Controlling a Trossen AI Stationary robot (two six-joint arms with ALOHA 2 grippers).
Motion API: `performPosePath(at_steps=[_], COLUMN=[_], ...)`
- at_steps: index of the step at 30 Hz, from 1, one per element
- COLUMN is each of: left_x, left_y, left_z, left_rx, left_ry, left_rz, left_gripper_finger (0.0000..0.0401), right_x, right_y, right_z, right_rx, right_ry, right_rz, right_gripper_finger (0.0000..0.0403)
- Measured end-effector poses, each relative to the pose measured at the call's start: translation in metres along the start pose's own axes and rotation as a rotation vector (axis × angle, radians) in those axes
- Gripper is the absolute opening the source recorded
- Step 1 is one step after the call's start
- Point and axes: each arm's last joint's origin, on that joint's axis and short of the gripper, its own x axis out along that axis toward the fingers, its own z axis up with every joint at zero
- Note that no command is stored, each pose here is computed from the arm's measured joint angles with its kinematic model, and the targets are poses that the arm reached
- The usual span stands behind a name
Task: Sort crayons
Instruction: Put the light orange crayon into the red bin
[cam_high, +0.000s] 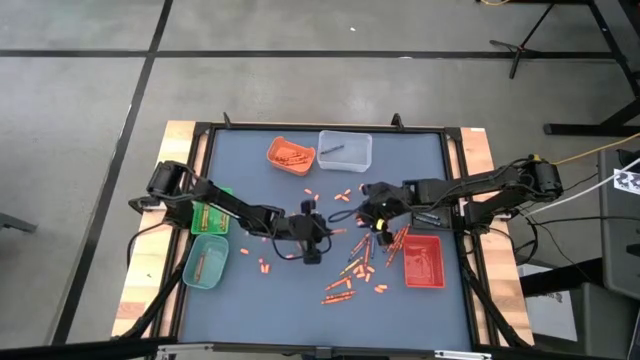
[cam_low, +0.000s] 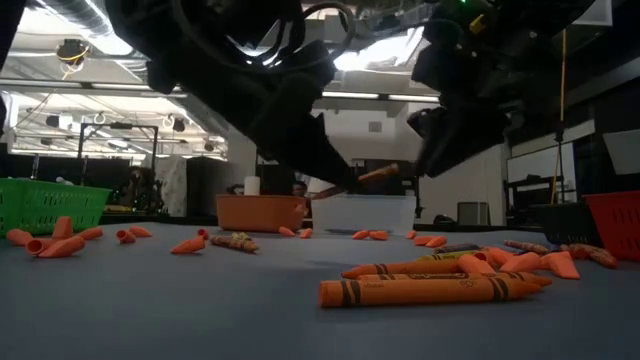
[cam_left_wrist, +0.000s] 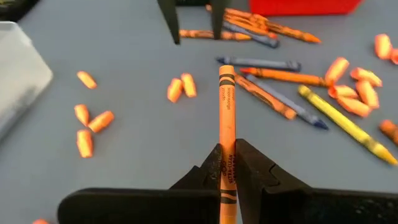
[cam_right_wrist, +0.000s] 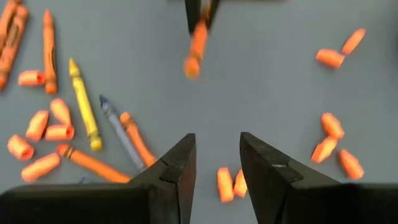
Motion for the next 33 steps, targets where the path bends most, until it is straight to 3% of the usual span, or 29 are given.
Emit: performPosePath(at_steps=[21, 33], left_x=[0.005, 0.005], left_y=[0.023, 0.023], left_z=[0.016, 0.020], left_rx=[-0.080, -0.091], left_ry=[-0.138, -0.177], left_rz=[0.053, 0.048], left_gripper_finger=[0.0011, 0.0011], right_x=[-0.002, -0.002], right_y=[-0.005, -0.005], right_z=[0.019, 0.019], right_rx=[-0.031, -0.023], right_ry=[-0.196, -0.200], right_rz=[-0.053, -0.053], right_gripper_finger=[0.0122, 0.0122])
